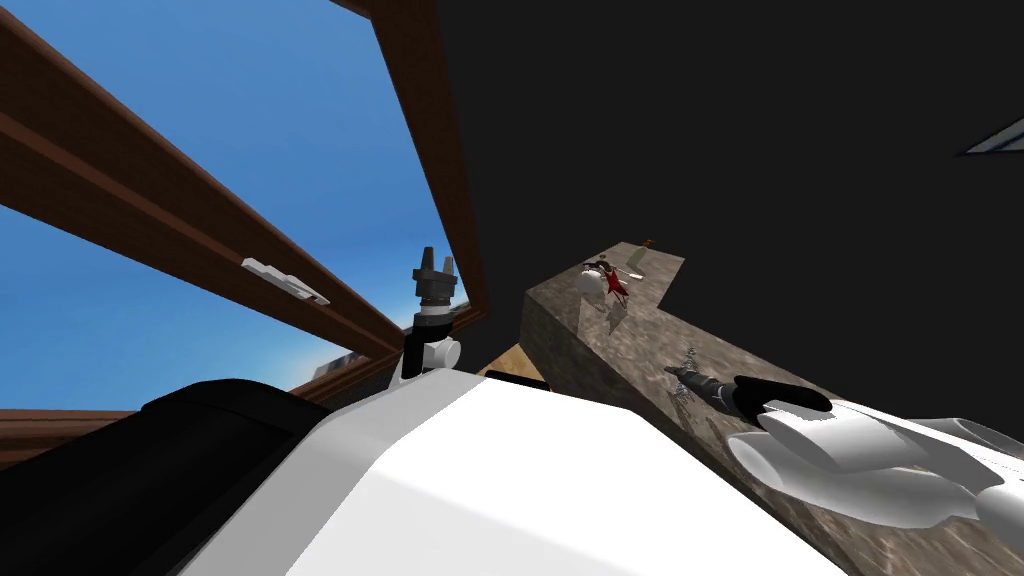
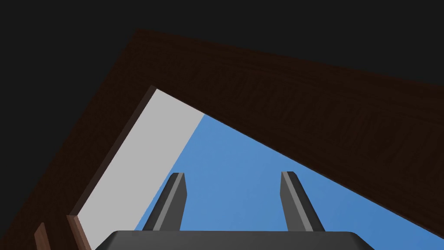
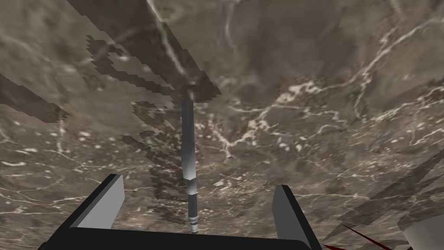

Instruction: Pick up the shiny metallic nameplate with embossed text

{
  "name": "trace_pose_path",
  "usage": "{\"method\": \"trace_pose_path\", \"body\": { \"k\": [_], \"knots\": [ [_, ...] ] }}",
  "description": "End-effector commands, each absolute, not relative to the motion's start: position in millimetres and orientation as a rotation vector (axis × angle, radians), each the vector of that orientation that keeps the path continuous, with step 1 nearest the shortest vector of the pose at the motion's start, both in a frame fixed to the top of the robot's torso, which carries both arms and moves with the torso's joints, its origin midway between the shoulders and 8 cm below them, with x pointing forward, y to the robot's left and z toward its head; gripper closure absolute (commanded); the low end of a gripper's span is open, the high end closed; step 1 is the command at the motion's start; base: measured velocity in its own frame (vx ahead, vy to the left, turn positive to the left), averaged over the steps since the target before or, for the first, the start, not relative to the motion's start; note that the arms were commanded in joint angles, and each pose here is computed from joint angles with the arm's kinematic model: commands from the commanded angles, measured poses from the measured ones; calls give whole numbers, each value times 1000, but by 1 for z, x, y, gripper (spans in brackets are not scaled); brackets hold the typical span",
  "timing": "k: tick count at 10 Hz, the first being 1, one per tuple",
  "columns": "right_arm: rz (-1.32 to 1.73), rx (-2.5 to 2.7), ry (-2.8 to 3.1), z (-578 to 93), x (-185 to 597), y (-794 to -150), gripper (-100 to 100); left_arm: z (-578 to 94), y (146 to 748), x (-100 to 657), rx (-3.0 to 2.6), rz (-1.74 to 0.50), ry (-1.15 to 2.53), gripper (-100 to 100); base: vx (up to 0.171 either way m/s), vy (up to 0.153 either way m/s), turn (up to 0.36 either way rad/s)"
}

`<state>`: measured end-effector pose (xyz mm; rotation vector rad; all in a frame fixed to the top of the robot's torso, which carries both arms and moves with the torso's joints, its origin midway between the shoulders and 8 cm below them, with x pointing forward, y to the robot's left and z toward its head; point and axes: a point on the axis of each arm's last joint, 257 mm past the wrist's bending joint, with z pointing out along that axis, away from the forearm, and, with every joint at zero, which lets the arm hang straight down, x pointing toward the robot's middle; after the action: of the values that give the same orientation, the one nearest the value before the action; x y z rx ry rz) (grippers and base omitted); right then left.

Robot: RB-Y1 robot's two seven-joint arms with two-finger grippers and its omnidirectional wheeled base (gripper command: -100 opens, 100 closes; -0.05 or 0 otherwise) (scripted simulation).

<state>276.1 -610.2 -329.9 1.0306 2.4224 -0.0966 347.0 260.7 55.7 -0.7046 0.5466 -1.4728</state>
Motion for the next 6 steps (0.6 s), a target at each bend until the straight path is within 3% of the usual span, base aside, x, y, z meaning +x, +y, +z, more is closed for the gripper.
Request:
{"method": "trace_pose_path", "body": {
  "k": [1,6],
  "knots": [
    [-178,1067,2450,-329,258,-628,-100,56,261,347,-705,-1473,547,0,86,-54,192],
    [-281,1113,2481,-327,237,-648,-100,56,261,347,-705,-1473,547,0,64,-51,111]
  ]
}}
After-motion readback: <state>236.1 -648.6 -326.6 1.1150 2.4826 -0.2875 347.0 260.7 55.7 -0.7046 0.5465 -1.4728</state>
